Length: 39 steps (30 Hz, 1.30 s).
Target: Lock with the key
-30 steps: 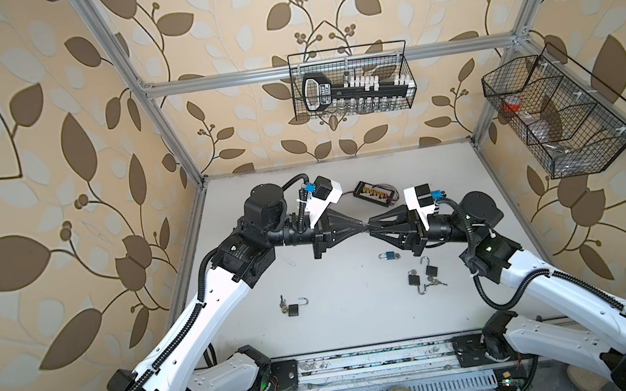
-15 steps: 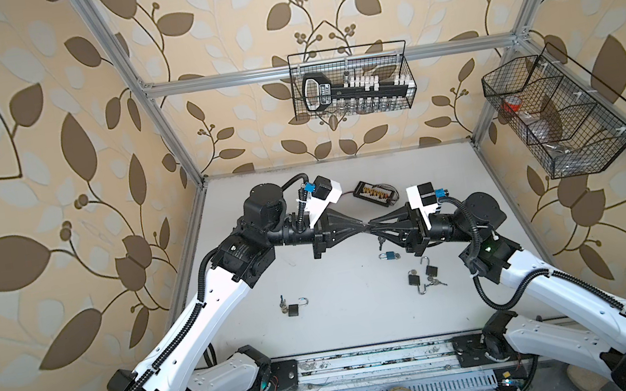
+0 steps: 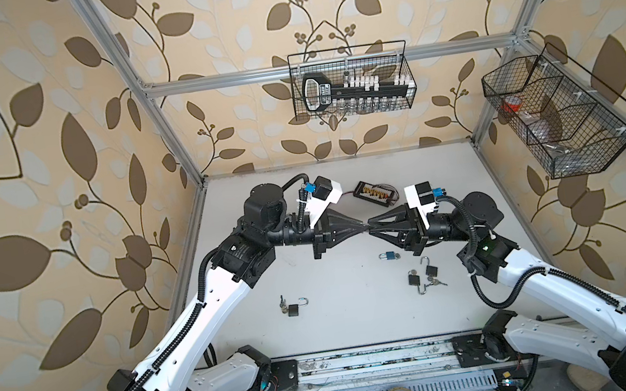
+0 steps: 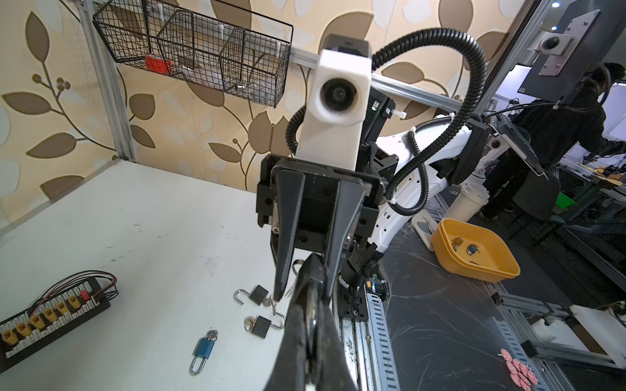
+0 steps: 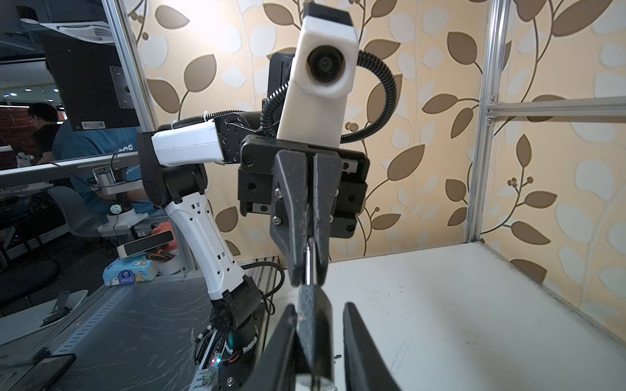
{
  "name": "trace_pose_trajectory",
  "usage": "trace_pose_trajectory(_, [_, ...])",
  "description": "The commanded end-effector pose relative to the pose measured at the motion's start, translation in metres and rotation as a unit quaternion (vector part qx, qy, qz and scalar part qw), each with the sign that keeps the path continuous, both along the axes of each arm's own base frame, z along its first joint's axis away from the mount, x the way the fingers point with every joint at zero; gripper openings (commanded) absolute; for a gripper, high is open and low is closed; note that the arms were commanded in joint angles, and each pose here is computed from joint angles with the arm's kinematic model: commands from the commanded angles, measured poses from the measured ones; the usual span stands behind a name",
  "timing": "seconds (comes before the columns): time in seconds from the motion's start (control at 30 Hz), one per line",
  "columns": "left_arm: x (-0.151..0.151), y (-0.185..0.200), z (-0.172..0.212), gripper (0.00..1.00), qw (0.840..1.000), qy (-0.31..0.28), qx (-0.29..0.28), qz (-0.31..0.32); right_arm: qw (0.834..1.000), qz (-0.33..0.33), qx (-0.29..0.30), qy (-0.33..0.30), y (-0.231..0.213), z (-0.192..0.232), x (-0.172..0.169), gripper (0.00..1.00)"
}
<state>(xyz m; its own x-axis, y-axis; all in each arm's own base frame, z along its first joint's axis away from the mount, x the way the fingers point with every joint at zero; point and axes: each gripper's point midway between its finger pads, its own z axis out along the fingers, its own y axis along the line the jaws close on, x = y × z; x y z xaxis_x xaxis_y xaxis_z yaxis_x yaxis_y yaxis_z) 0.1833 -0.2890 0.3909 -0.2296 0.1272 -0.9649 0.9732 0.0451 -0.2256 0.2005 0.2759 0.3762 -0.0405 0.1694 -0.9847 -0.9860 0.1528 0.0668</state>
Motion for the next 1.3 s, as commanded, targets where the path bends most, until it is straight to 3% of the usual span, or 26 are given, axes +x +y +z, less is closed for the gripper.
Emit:
trace_pose_trajectory(0.0, [-0.011,0.005,0.019,0.0,0.999,-0.033,-0.026,-0.015,1.0,0.003,0.0,0.002,0.001,-0.004,-0.002,0.21])
trace_pose_trajectory(0.2, [-0.011,0.005,0.019,0.0,0.999,-0.034,-0.026,-0.013,1.0,-0.003,-0.004,0.006,0.001,-0.008,0.001,0.17])
trace_pose_trajectory(0.37, [-0.01,0.007,0.02,0.0,0.999,-0.037,-0.027,-0.008,1.0,-0.01,-0.005,0.017,0.0,-0.008,0.003,0.0])
trace_pose_trajectory(0.43, [-0.008,0.008,0.02,0.01,0.999,-0.038,-0.026,0.0,0.999,-0.013,-0.009,0.029,0.0,-0.009,0.004,0.0])
trace_pose_trajectory(0.63, [-0.003,0.01,0.017,0.32,0.999,-0.045,-0.019,0.02,0.993,0.037,-0.028,0.104,-0.005,-0.006,0.006,0.0])
trace_pose_trajectory(0.73, [0.0,0.012,0.017,0.41,0.998,-0.048,-0.017,0.031,0.988,0.068,-0.049,0.131,-0.007,-0.007,0.003,0.0])
trace_pose_trajectory(1.03, [0.001,0.008,0.011,0.5,0.999,-0.036,-0.009,0.016,0.982,0.096,-0.066,0.148,-0.007,-0.004,-0.005,0.0])
trace_pose_trajectory(1.27, [0.004,0.004,0.004,0.47,1.0,-0.022,0.0,0.007,0.984,0.096,-0.061,0.14,-0.007,0.0,-0.006,0.0])
